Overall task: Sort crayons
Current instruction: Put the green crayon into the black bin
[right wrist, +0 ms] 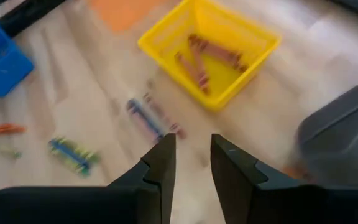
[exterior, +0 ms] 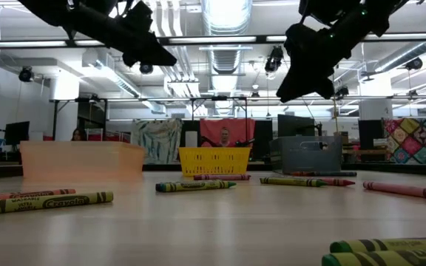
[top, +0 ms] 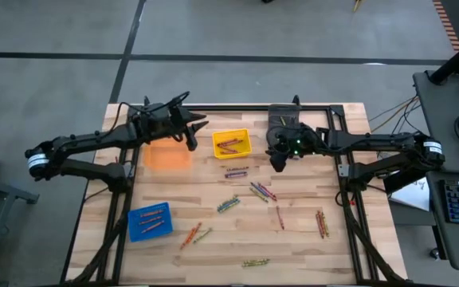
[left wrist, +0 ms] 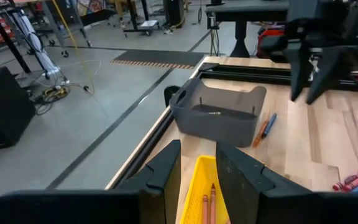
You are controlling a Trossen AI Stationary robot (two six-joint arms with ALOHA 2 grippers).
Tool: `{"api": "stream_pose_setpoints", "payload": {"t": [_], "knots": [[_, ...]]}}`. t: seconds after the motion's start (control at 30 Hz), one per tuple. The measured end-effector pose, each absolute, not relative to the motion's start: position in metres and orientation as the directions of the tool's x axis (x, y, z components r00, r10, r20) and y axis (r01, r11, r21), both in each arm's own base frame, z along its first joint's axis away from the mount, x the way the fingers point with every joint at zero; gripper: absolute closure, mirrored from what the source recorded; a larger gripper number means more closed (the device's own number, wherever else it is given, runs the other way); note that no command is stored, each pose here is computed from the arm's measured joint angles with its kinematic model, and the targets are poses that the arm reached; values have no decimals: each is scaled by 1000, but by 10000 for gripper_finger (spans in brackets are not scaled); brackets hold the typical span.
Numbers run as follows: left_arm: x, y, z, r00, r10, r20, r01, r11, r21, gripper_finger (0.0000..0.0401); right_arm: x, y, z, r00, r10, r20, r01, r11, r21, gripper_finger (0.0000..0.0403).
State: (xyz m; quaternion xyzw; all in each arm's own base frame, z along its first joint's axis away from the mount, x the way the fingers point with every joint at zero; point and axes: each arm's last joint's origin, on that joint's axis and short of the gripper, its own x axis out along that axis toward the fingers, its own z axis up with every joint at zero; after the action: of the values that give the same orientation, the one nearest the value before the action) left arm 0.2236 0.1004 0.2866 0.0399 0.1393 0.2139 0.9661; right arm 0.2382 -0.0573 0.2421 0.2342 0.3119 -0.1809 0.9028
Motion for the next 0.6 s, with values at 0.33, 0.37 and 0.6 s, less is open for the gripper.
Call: {"api": "stream_pose_setpoints", "payload": {"t": [0.33, 0.37, 0.6], "knots": [[230, 103, 286, 877, 429, -216, -413, 903, 119, 317, 237, -36, 237, 714, 47, -699, 438, 749, 498, 335], [231, 104, 287, 879, 430, -206, -414, 903, 118, 317, 236, -33, 236, 702, 58, -709, 449, 737, 505, 337], [237, 107, 283, 881, 431, -193, -415, 902, 120, 317, 224, -15, 225, 557, 134, -819, 593, 627, 506, 345]]}}
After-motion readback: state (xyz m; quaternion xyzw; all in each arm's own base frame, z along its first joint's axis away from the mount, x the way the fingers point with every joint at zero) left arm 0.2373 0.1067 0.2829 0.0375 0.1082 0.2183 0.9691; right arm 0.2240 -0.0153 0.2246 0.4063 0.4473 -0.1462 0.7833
